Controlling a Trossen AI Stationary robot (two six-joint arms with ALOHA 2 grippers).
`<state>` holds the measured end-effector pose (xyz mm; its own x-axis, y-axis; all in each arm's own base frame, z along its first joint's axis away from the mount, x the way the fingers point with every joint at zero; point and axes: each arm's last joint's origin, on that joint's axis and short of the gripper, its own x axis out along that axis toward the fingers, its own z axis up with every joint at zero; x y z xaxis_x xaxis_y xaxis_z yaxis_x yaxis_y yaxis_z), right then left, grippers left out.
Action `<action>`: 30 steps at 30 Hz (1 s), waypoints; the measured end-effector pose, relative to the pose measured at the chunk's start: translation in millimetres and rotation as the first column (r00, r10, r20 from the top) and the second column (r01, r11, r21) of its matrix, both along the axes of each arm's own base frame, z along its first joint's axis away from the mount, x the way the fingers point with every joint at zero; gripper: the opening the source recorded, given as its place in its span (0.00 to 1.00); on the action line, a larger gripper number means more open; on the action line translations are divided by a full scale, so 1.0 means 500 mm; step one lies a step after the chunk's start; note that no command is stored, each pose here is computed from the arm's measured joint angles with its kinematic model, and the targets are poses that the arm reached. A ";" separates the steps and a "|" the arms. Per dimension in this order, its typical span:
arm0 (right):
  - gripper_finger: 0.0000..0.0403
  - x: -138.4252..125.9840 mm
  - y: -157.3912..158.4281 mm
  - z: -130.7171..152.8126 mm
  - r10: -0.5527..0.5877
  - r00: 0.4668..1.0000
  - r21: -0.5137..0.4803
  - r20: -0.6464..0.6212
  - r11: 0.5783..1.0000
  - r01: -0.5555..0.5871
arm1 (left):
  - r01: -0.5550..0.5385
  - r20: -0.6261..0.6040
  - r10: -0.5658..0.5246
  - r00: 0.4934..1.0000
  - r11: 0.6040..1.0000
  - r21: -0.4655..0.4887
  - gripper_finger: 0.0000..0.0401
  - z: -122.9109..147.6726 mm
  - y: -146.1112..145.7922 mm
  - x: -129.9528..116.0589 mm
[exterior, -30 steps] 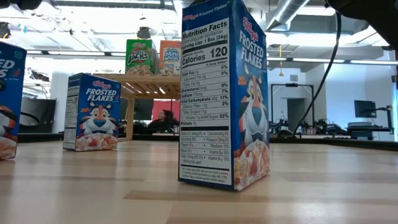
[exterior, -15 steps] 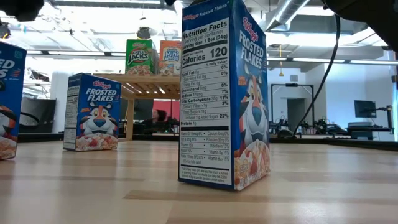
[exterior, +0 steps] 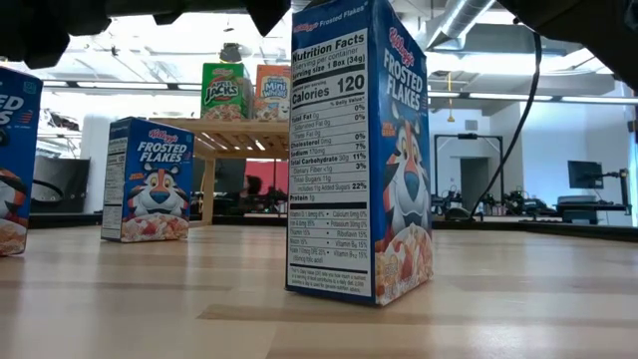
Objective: Stack cereal on shelf
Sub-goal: Put the light blue cereal box on the shelf aligned with the other light blue cereal boxes
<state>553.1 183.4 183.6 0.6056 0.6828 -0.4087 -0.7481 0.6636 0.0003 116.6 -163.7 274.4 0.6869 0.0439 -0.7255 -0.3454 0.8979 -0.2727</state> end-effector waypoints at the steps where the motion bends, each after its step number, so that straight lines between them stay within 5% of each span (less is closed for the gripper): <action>1: 0.78 0.000 0.000 0.000 0.000 1.000 0.000 0.000 1.000 0.000 | 0.001 0.000 -0.001 1.000 1.000 0.001 0.62 0.000 0.000 0.000; 24: 0.41 -0.006 -0.001 -0.010 0.002 0.998 -0.015 -0.064 1.000 -0.003 | -0.005 -0.008 0.006 1.000 1.000 0.011 0.62 -0.001 0.003 -0.001; 30: 0.38 -0.012 -0.029 0.021 -0.024 0.994 -0.023 -0.103 1.000 0.021 | -0.019 -0.006 0.019 1.000 1.000 -0.001 0.62 -0.001 0.003 -0.001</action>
<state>547.2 169.0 193.9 0.5743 0.6597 -0.4847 -0.7296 0.6810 0.0624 115.8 -162.4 273.8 0.6813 0.0562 -0.7298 -0.3642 0.8909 -0.2714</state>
